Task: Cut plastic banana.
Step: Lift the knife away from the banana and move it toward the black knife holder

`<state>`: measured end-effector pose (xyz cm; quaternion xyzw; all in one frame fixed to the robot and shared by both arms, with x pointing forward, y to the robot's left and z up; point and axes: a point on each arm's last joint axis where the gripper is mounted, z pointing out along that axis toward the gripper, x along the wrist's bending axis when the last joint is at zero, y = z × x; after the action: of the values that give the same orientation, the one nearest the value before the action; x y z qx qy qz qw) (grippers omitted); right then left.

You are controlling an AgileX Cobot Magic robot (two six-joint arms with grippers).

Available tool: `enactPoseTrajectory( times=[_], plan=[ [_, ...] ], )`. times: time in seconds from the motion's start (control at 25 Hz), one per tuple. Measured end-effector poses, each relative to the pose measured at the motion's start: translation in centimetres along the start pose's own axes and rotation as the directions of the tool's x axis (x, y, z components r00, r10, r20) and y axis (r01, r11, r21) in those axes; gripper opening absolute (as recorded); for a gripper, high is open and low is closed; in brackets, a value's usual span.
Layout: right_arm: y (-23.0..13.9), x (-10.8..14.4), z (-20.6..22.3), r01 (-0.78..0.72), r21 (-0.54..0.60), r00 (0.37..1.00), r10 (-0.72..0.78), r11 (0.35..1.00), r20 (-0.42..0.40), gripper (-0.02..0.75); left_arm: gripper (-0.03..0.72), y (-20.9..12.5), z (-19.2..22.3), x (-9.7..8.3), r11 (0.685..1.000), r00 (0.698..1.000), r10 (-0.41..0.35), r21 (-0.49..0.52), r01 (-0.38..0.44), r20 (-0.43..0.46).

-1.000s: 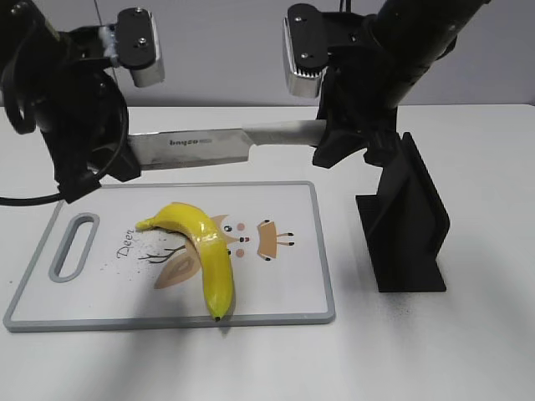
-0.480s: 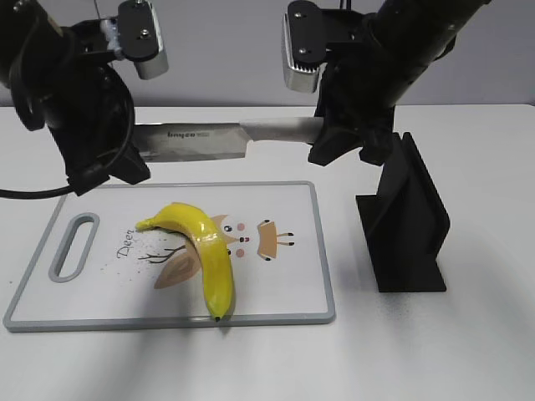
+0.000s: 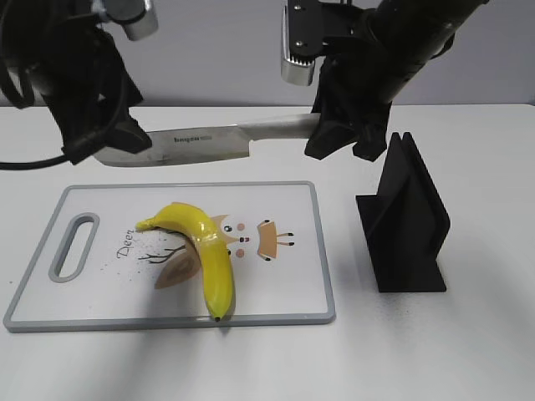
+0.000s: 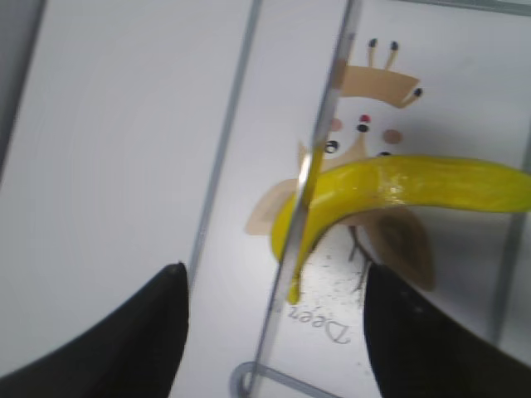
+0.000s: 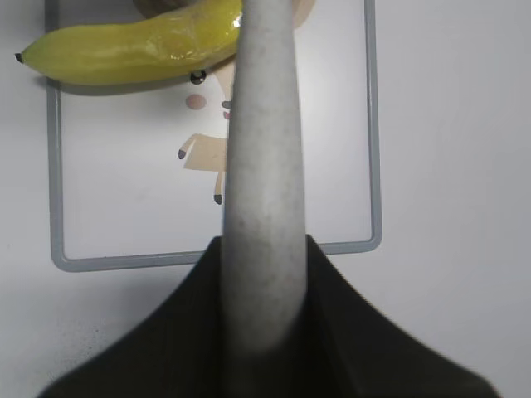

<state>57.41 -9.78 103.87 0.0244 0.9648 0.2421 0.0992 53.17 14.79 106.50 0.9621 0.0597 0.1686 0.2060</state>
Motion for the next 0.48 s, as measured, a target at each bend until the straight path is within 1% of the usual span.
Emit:
enactPoseTrajectory(
  times=[0.12,0.2,0.28,0.36,0.4,0.48],
  plan=[
    [-0.1,0.0,0.0,0.009,0.010,1.000,-0.009,1.000,0.006,0.190,0.632,0.2,-2.0,0.3,0.999,0.994,0.043,-0.010,-0.044,-0.098],
    [-0.2,-0.1,0.0,0.015,0.021,1.000,-0.015,1.000,0.010,0.190,0.619,0.3,-3.5,0.2,0.999,0.990,0.024,-0.021,-0.027,-0.139],
    [-0.2,-0.1,0.0,-0.019,0.024,1.000,0.019,1.000,0.012,0.190,0.598,0.3,-5.1,0.0,0.998,0.981,-0.054,-0.041,0.047,-0.185],
    [-0.2,-0.1,0.0,-0.089,0.024,0.996,0.089,0.996,0.014,0.190,0.585,0.0,-6.6,0.0,0.988,0.960,-0.154,-0.054,0.146,-0.234],
    [-0.2,-0.1,0.0,-0.142,0.023,0.990,0.141,0.990,0.015,0.190,0.583,-0.4,-7.3,0.1,0.975,0.939,-0.222,-0.060,0.214,-0.264],
    [-0.2,-0.2,-0.1,-0.256,0.025,0.966,0.256,0.966,0.024,0.190,0.580,-1.8,-8.2,0.7,0.934,0.883,-0.351,-0.053,0.352,-0.313]
  ],
)
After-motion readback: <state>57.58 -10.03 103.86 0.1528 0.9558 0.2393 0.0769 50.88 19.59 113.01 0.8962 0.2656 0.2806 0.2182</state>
